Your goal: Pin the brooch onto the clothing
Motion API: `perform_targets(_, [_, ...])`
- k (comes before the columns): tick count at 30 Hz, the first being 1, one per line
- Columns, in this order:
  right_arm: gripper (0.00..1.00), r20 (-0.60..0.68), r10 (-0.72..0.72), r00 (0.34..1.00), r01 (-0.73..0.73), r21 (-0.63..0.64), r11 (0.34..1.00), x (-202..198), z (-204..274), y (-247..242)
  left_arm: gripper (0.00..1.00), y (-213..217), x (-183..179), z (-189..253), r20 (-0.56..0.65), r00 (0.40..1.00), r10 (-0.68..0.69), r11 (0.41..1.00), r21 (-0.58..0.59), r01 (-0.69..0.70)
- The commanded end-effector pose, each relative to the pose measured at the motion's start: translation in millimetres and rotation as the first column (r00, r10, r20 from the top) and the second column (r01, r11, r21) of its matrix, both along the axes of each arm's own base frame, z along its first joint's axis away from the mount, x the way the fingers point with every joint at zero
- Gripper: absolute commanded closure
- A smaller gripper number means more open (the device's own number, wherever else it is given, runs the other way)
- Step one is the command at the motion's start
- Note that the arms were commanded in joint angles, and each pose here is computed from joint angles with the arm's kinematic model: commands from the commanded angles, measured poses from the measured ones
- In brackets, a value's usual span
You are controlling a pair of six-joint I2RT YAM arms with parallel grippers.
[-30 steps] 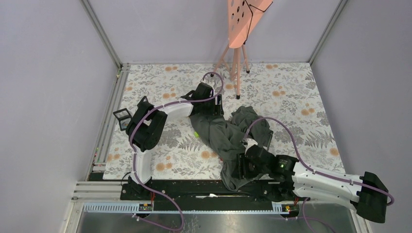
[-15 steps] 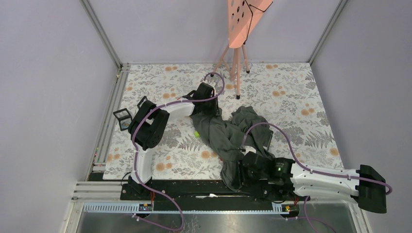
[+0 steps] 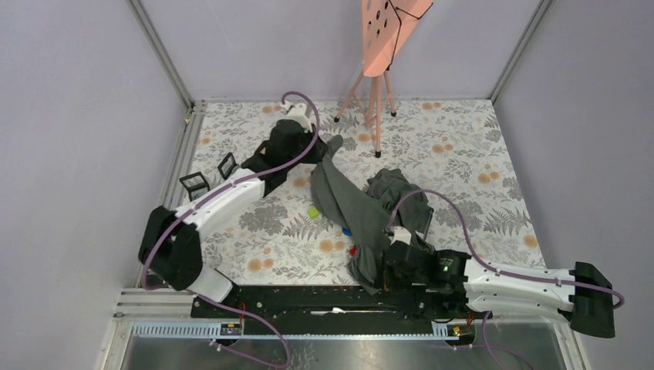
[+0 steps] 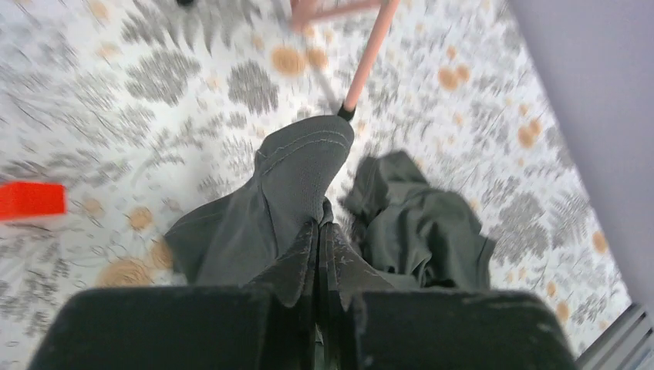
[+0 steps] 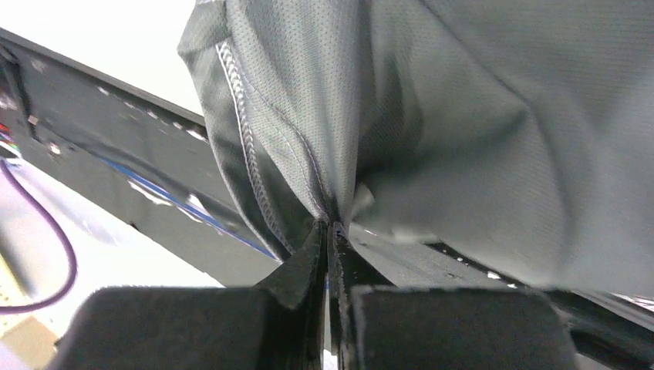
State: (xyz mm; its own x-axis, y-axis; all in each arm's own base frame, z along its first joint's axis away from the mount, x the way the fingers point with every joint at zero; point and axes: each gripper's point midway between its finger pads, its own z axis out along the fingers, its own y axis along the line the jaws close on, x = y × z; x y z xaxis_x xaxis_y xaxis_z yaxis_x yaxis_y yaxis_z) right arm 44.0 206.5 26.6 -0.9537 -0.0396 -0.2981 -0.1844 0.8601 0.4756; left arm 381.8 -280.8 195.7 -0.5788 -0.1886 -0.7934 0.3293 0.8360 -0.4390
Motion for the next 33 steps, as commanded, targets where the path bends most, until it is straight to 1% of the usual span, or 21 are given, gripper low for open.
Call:
perform_targets(1, [1.00,0.267,-0.063,0.962,0.070,-0.018,0.997,47.2,54.0,-5.0,1.00,33.2,3.3,41.5,0.119,0.989,0.082,0.997,-0.010,-0.082])
perform_targets(5, [1.00,0.441,-0.068,0.895,0.119,-0.089,0.989,78.4,95.1,-20.5,1.00,60.5,-16.0,52.3,0.138,0.983,0.123,0.992,-0.015,-0.122])
perform_targets(10, [1.00,0.561,-0.051,0.826,0.170,-0.162,0.972,113.9,131.8,-29.4,1.00,96.2,-30.6,48.3,0.142,0.969,0.201,0.979,-0.009,-0.202])
perform_targets(13, [1.00,0.627,-0.079,0.775,0.209,-0.136,0.968,137.1,160.9,-29.2,1.00,109.9,-34.7,39.6,0.119,0.968,0.223,0.975,-0.001,-0.224])
perform_targets(16, [1.00,0.704,-0.104,0.702,0.256,-0.113,0.960,158.2,195.5,-36.2,1.00,117.8,-38.2,38.7,0.111,0.966,0.234,0.972,0.003,-0.236])
perform_targets(19, [1.00,0.769,-0.099,0.632,0.309,-0.133,0.942,177.7,228.6,-50.5,1.00,128.6,-40.5,48.0,0.140,0.954,0.265,0.963,0.016,-0.270])
perform_targets(21, [1.00,0.793,-0.097,0.602,0.338,-0.143,0.930,190.0,246.0,-57.9,1.00,136.3,-43.4,56.1,0.161,0.945,0.285,0.956,0.025,-0.293])
perform_targets(23, [1.00,0.808,-0.090,0.583,0.346,-0.147,0.927,202.2,263.5,-60.8,1.00,140.9,-46.4,65.6,0.181,0.937,0.300,0.951,0.015,-0.308])
perform_targets(26, [1.00,0.826,-0.097,0.555,0.378,-0.147,0.914,220.0,287.5,-67.4,0.98,139.3,-52.5,77.2,0.198,0.936,0.290,0.956,-0.022,-0.292])
perform_targets(29, [1.00,0.843,-0.104,0.527,0.357,-0.108,0.928,226.5,306.4,-60.2,0.96,135.4,-54.8,71.5,0.175,0.947,0.271,0.962,-0.018,-0.272])
perform_targets(31, [1.00,0.835,-0.111,0.539,0.326,-0.085,0.942,224.6,303.5,-52.6,0.96,131.9,-58.1,59.3,0.134,0.957,0.258,0.966,-0.013,-0.258])
perform_targets(33, [1.00,0.800,-0.105,0.591,0.297,-0.094,0.950,218.0,278.8,-48.0,0.96,129.8,-65.3,33.1,0.074,0.965,0.253,0.968,-0.016,-0.252])
